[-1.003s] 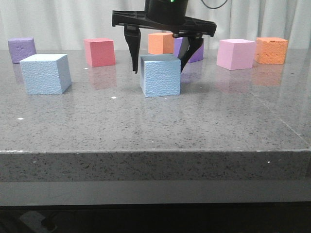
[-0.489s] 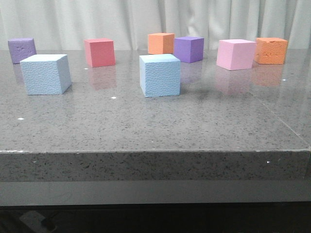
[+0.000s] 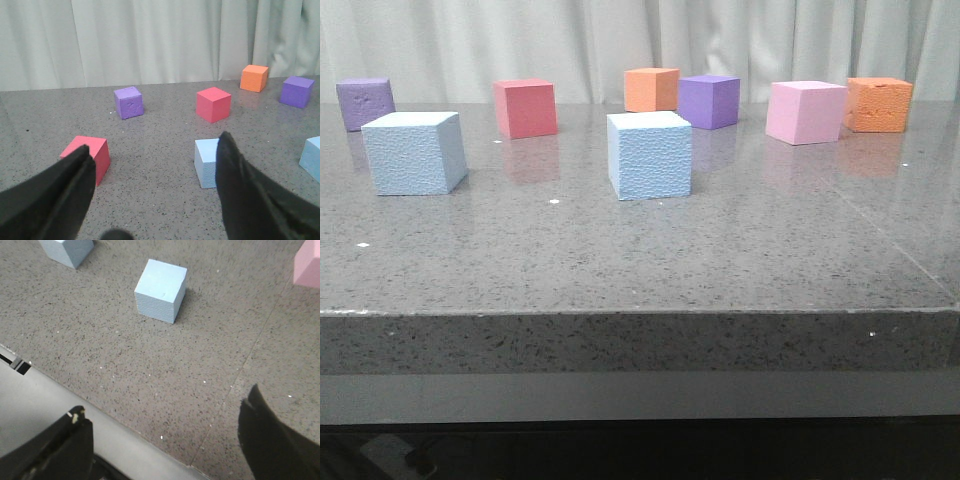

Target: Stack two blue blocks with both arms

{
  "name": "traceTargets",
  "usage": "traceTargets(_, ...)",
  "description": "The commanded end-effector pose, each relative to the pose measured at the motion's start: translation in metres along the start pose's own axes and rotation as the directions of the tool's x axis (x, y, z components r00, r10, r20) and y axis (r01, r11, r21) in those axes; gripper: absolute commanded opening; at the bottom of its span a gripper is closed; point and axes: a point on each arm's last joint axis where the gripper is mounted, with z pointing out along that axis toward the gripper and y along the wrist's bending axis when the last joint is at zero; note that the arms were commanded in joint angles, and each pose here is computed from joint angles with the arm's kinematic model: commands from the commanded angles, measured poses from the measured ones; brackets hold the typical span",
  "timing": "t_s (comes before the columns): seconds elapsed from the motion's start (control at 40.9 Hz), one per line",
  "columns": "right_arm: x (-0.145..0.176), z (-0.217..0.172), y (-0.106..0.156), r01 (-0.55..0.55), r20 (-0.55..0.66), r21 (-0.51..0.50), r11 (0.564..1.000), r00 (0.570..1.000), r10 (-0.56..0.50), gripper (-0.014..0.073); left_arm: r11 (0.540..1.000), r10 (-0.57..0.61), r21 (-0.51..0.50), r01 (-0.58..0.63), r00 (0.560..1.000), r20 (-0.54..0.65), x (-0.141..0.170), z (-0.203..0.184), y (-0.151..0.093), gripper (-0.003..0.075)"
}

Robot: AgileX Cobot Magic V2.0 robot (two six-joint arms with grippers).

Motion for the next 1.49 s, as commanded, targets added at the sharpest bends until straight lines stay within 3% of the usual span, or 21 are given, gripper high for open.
traceTargets(0.0,0.019,-0.03,-0.001,0.03,0.209,-0.01,1.0,0.978,-0.027,0.0601,1.0,-0.018,0.006,0.018,0.996,0.086,-0.014,0.0,0.0,0.0491)
traceTargets(0.22,0.085,-0.044,-0.005,0.031,0.298,-0.013,0.999,0.954,-0.025,0.0601,1.0,-0.018,0.006,0.018,0.996,0.086,-0.014,0.0,0.0,0.0491)
traceTargets(0.367,0.105,-0.041,-0.007,0.028,0.29,-0.015,0.999,0.957,-0.023,0.0601,1.0,-0.018,0.006,0.018,0.996,0.086,-0.014,0.0,0.0,0.0491)
traceTargets(1.468,0.104,-0.04,-0.007,0.028,0.306,-0.015,0.999,0.952,-0.022,0.0601,1.0,-0.018,0.004,0.018,0.994,0.109,-0.016,0.0,0.0,0.0491)
